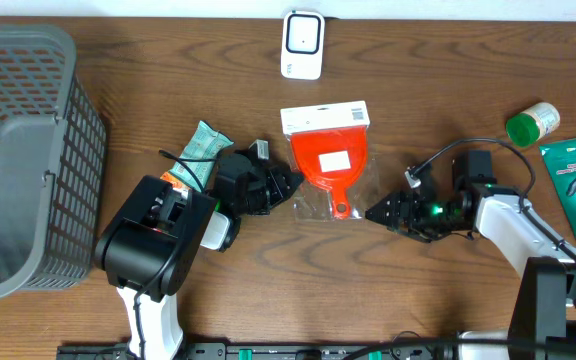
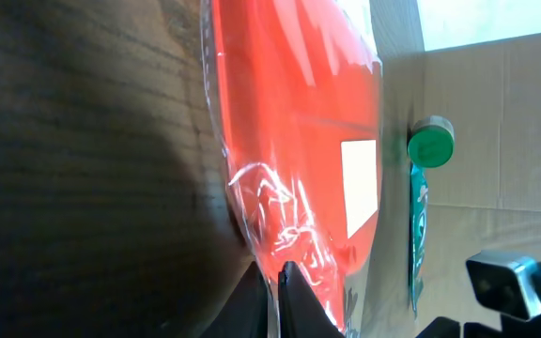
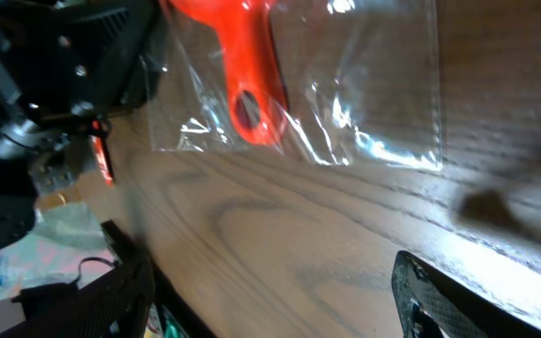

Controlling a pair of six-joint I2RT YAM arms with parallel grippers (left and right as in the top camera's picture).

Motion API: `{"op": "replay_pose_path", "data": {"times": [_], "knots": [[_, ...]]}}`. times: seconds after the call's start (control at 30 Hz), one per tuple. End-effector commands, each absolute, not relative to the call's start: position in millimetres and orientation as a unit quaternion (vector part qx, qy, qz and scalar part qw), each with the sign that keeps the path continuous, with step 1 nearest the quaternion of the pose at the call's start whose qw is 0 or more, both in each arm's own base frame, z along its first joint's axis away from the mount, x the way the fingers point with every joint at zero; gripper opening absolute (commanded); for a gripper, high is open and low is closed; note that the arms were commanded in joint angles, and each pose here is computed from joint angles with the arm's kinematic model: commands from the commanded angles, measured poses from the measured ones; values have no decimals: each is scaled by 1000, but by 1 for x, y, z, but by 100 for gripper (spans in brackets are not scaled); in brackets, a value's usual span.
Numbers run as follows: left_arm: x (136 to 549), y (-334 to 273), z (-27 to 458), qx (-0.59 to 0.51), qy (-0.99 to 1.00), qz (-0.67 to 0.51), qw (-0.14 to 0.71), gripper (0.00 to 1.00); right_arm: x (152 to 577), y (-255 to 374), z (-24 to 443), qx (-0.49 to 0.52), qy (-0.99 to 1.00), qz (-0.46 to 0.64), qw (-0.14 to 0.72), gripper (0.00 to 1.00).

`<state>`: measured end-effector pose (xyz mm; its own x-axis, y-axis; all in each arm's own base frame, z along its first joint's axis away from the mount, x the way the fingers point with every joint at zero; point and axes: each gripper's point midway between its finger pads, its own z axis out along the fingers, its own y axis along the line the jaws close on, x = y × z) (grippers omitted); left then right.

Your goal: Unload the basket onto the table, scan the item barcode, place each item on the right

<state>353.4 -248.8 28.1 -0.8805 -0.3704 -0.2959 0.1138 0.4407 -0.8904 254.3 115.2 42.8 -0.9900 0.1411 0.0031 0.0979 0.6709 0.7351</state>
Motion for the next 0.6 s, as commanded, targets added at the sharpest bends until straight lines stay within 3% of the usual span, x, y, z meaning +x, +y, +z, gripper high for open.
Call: {"op": "replay_pose_path", "data": {"times": [0.0,0.43,0.57], "knots": [[347,-251,25,-77,817,-529,217,7,243,114,34,57,919,390,24,79],[344,-256,36,-62,803,-552,214,7,239,110,-10,205,895,393,46,81],[342,-258,37,-60,802,-557,206,7,239,104,-20,243,890,381,60,88]]}}
